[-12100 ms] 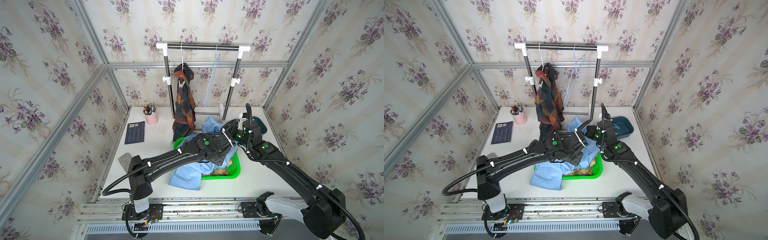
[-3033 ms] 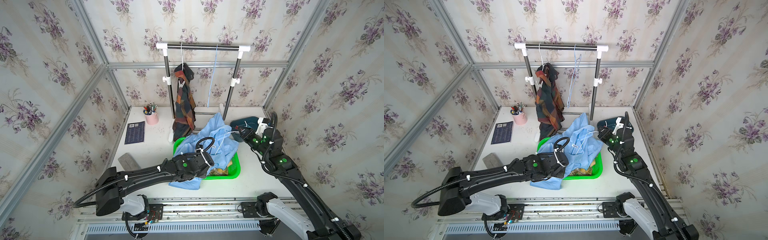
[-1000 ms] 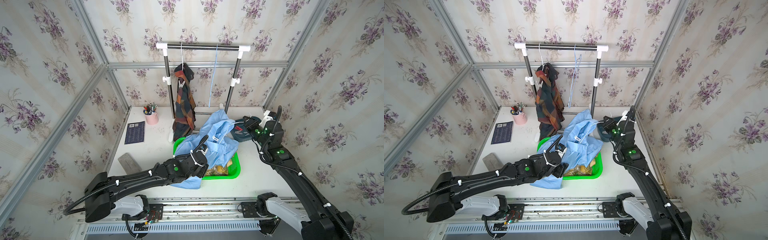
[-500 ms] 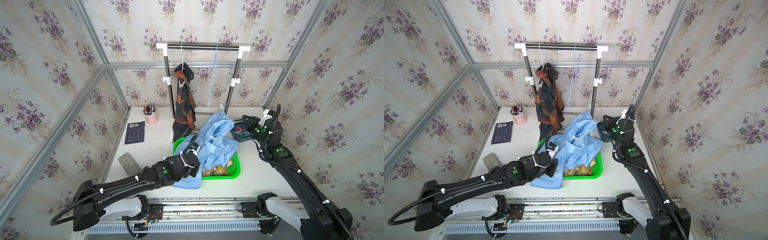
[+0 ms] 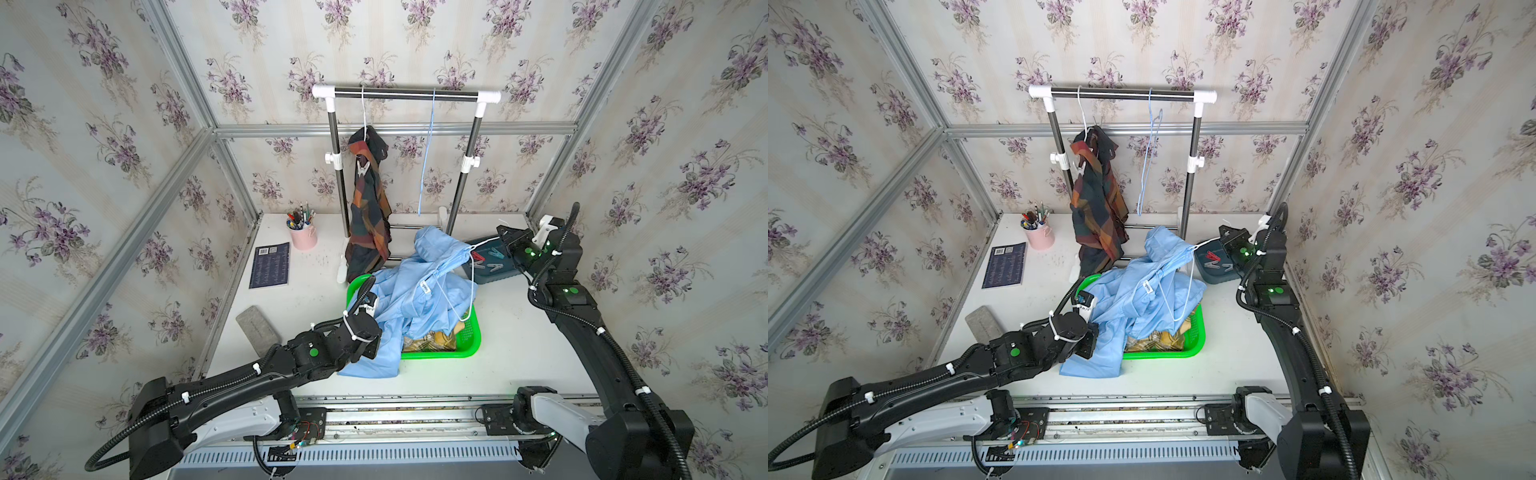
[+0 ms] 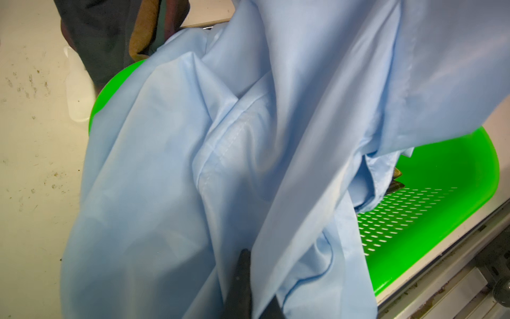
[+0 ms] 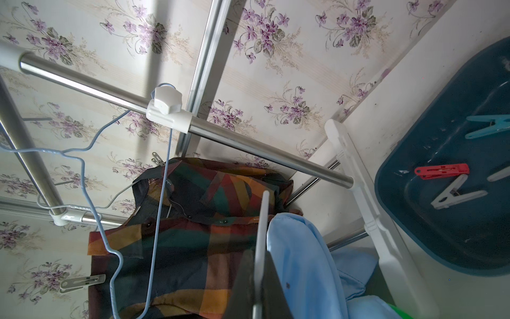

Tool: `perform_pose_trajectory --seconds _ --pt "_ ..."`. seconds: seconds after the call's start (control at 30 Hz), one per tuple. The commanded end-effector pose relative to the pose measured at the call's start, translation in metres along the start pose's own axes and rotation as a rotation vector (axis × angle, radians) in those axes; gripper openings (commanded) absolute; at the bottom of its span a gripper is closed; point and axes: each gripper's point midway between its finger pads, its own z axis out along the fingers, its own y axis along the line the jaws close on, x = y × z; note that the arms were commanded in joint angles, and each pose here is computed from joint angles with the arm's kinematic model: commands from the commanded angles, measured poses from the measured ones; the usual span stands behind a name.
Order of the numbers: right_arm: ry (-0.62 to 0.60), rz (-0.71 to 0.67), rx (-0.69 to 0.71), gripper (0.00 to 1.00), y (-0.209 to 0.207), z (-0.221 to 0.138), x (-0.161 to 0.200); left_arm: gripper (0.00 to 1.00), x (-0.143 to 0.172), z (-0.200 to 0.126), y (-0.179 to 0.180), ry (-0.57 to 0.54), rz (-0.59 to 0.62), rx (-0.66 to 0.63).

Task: Remove the clothespins securing long-sleeve shirts to the hanger
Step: Remove the long-sleeve shirt from the hanger.

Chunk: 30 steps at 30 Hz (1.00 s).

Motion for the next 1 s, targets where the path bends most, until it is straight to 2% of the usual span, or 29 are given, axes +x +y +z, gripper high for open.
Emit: perform_pose_trajectory --seconds 0.0,0.17,0.3,0.4,0.53,0.63,0.77,0.83,0.87,0.93,0.97 --pt "-0.035 0.027 -0.093 0.00 0.023 -0.004 -0.012 0.00 0.011 0.002 0.010 0.062 0.013 -0.052" --pt "0.070 0.056 -0.142 0.00 0.027 -0.028 0.017 0.00 -0.039 0.014 0.006 0.013 0.002 -0.056" --pt "0.123 0.037 -0.145 0.00 0.028 -0.057 0.036 0.00 -0.074 0.041 0.007 0.024 -0.013 -0.055" --pt "0.177 0.045 -0.146 0.00 0.025 -0.075 0.052 0.00 -0.088 0.063 0.004 0.025 -0.003 -0.039" --pt "0.249 0.070 -0.151 0.00 0.021 -0.092 0.072 0.00 -0.081 0.101 0.004 0.089 0.010 -0.056" --pt "0.274 0.071 -0.156 0.00 0.023 -0.102 0.080 0.00 -0.061 0.124 0.005 0.147 -0.004 -0.061" --pt "0.263 0.049 -0.158 0.00 0.026 -0.107 0.078 0.00 -0.037 0.134 0.011 0.191 -0.017 -0.081" --pt "0.262 0.031 -0.166 0.00 0.028 -0.105 0.077 0.01 -0.038 0.128 0.011 0.188 -0.016 -0.071" --pt "0.268 0.019 -0.157 0.00 0.027 -0.102 0.077 0.11 -0.043 0.121 0.009 0.174 -0.010 -0.056" --pt "0.300 -0.010 -0.158 0.00 0.029 -0.097 0.079 0.45 -0.057 0.102 0.007 0.132 0.001 -0.032" --pt "0.307 -0.032 -0.158 0.00 0.032 -0.097 0.078 0.58 -0.064 0.092 0.005 0.111 0.016 -0.016"
